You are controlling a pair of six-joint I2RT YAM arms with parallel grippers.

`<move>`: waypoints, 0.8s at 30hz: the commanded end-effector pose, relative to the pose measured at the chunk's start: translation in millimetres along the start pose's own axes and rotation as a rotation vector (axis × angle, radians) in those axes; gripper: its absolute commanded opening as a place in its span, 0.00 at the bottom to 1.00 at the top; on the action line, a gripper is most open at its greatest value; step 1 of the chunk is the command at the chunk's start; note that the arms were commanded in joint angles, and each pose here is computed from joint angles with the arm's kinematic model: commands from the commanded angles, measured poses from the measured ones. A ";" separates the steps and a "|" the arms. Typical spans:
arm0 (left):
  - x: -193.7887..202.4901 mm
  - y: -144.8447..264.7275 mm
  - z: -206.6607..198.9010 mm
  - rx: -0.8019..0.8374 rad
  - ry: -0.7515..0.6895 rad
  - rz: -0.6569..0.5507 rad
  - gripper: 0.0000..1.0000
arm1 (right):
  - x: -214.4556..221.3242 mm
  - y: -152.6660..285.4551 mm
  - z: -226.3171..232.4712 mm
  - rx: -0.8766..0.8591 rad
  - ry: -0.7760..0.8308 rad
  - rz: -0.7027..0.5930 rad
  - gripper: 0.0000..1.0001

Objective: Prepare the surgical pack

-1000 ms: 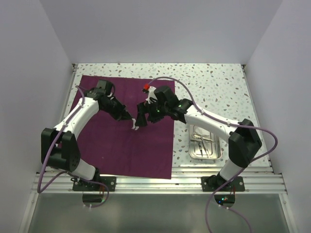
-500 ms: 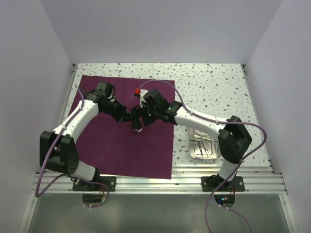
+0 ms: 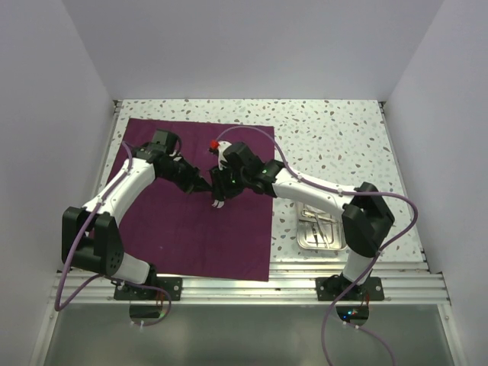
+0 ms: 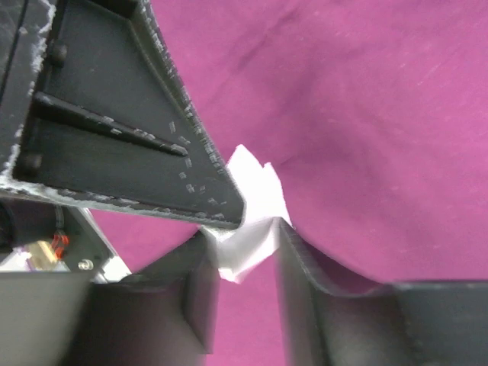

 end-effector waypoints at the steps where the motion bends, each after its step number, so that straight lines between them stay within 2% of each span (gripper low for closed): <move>1: 9.0 9.8 -11.6 0.063 -0.010 0.021 0.00 | -9.6 0.6 4.5 0.011 0.006 -0.026 0.33; 3: 8.3 8.4 -11.1 0.059 -0.009 0.025 0.00 | -8.2 0.8 3.1 0.023 -0.002 -0.018 0.22; 4: 7.7 7.4 -11.1 0.058 -0.011 0.027 0.00 | -6.8 0.2 2.5 0.026 -0.004 -0.012 0.12; 6: 6.3 6.1 -14.0 0.075 -0.025 0.029 0.00 | -4.8 0.8 1.4 0.030 -0.013 -0.001 0.00; 8: 2.1 5.5 -19.4 0.088 -0.066 0.013 0.15 | -3.0 4.3 1.2 0.033 -0.031 0.005 0.00; 9: -0.5 5.8 -21.8 0.088 -0.086 -0.001 0.35 | 1.5 5.2 -1.5 0.041 -0.035 0.015 0.00; 10: -6.1 7.3 -27.6 0.087 -0.133 -0.035 0.45 | 3.0 7.2 -4.6 0.046 -0.044 0.017 0.00; 12: -11.6 11.3 -36.4 0.100 -0.210 -0.067 0.61 | 10.2 16.6 -10.5 0.057 -0.052 0.024 0.00; 13: -15.6 8.6 -37.4 0.089 -0.228 -0.074 0.65 | 10.6 20.8 -18.1 0.071 -0.073 0.022 0.00; 15: -22.6 8.1 -39.3 0.068 -0.279 -0.107 0.71 | 17.6 37.3 -29.0 0.074 -0.110 0.030 0.00; 18: -34.8 11.6 -48.4 0.056 -0.423 -0.177 0.73 | 23.1 67.3 -59.2 0.099 -0.206 0.045 0.00; 19: -39.8 10.6 -52.9 0.066 -0.461 -0.204 0.73 | 20.5 79.5 -82.4 0.129 -0.261 0.040 0.00; 21: -41.1 12.8 -61.9 0.077 -0.567 -0.229 0.73 | 38.4 102.0 -105.5 0.163 -0.342 0.120 0.00; 22: -44.7 9.6 -59.9 0.041 -0.586 -0.246 0.73 | 38.5 121.8 -125.3 0.181 -0.390 0.111 0.00; 24: -42.7 5.9 -61.9 0.023 -0.640 -0.258 0.72 | 60.4 144.5 -140.1 0.209 -0.468 0.181 0.00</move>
Point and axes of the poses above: each gripper's point midway between its finger pads, its own y axis back along the fingers, its own z axis along the line the jaws close on, x = y × z, the point moved 5 cm from there along y, back along the fingers, and after that the axes turned 2 degrees about -y, right-handed, at the moved point
